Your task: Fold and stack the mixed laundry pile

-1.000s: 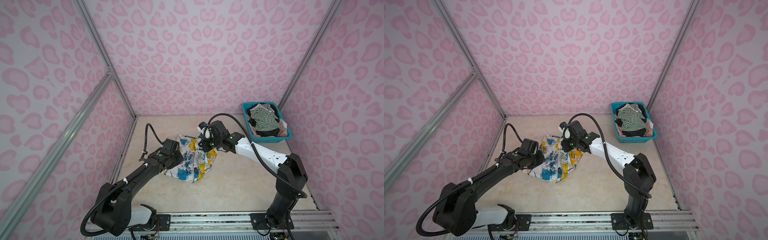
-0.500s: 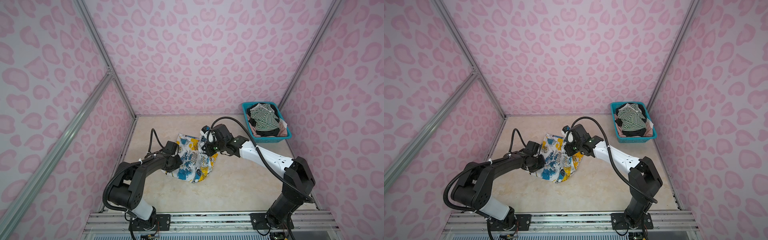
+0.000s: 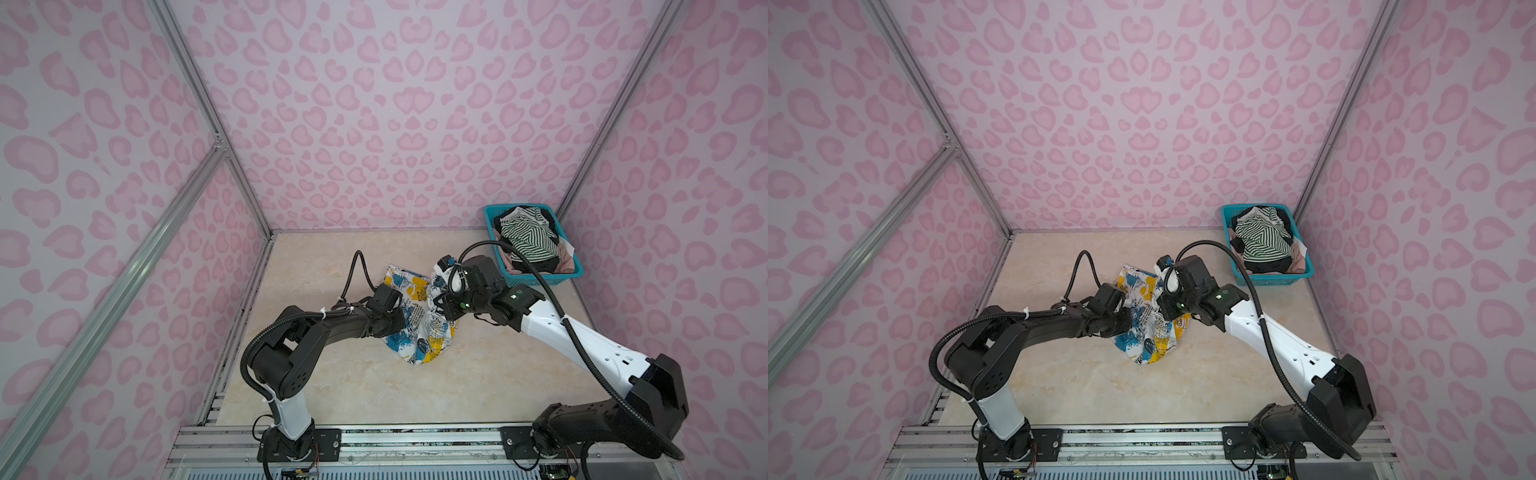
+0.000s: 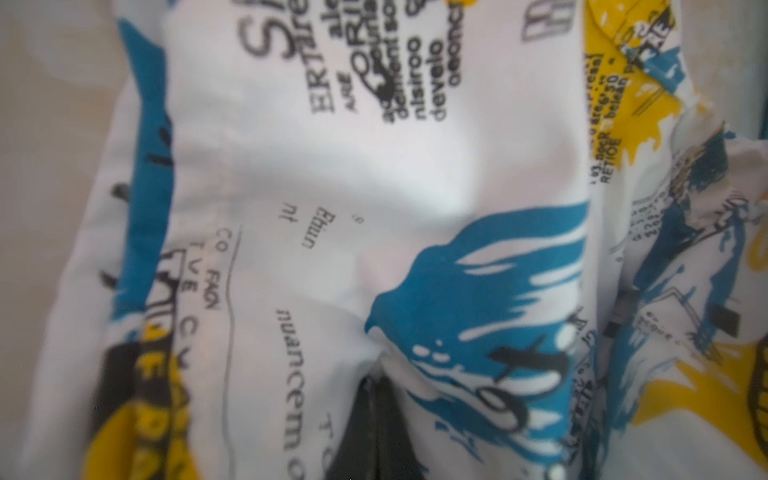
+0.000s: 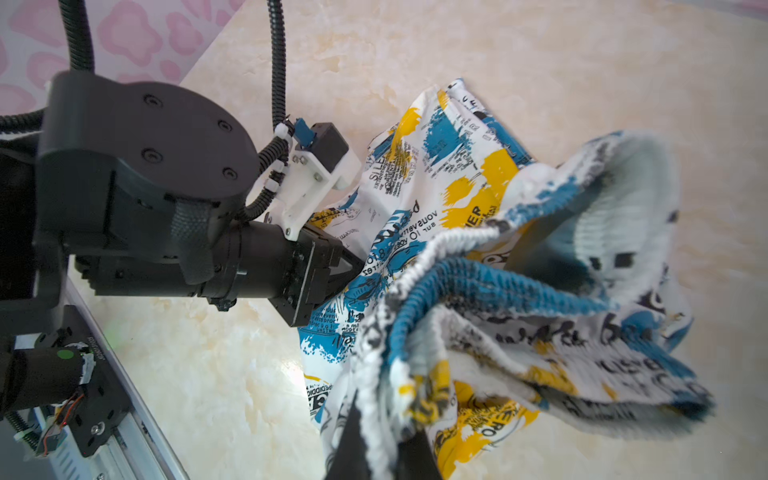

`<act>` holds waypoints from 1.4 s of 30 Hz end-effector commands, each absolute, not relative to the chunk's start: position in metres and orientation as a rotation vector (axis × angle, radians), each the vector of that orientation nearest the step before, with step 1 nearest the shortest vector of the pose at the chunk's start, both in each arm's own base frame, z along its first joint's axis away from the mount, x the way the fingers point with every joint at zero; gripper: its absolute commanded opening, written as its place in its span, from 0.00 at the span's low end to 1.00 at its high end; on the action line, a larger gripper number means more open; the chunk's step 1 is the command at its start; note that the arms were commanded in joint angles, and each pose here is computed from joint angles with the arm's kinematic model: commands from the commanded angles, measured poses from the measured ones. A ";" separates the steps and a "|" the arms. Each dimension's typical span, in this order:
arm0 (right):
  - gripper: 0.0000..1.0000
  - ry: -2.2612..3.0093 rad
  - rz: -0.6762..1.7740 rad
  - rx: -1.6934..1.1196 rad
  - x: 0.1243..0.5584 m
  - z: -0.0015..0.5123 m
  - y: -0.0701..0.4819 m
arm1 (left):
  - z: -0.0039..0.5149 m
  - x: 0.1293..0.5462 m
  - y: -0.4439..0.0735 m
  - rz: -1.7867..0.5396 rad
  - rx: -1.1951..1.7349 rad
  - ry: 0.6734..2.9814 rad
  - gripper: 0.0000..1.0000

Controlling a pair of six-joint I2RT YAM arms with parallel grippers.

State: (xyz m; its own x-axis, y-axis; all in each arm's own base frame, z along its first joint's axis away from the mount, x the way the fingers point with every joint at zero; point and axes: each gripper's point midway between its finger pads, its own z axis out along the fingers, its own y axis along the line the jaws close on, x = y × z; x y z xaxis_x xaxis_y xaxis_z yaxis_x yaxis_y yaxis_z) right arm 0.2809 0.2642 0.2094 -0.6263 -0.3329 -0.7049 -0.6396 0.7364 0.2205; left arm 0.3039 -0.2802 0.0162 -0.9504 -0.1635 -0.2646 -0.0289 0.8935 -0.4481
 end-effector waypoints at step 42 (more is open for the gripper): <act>0.59 2.379 1.161 -1.347 0.252 0.142 0.473 | 0.117 0.289 -0.083 -0.466 -0.640 2.621 0.02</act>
State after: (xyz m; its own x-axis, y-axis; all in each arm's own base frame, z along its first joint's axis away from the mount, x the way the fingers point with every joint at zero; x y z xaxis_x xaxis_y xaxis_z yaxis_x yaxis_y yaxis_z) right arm 0.2652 0.4771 0.1235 -0.5929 -0.6449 -0.4822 -0.7893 0.3466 0.5068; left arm 0.2846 -0.0820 0.1096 -0.7928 -0.5390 -0.2844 -0.4117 0.8178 -0.4022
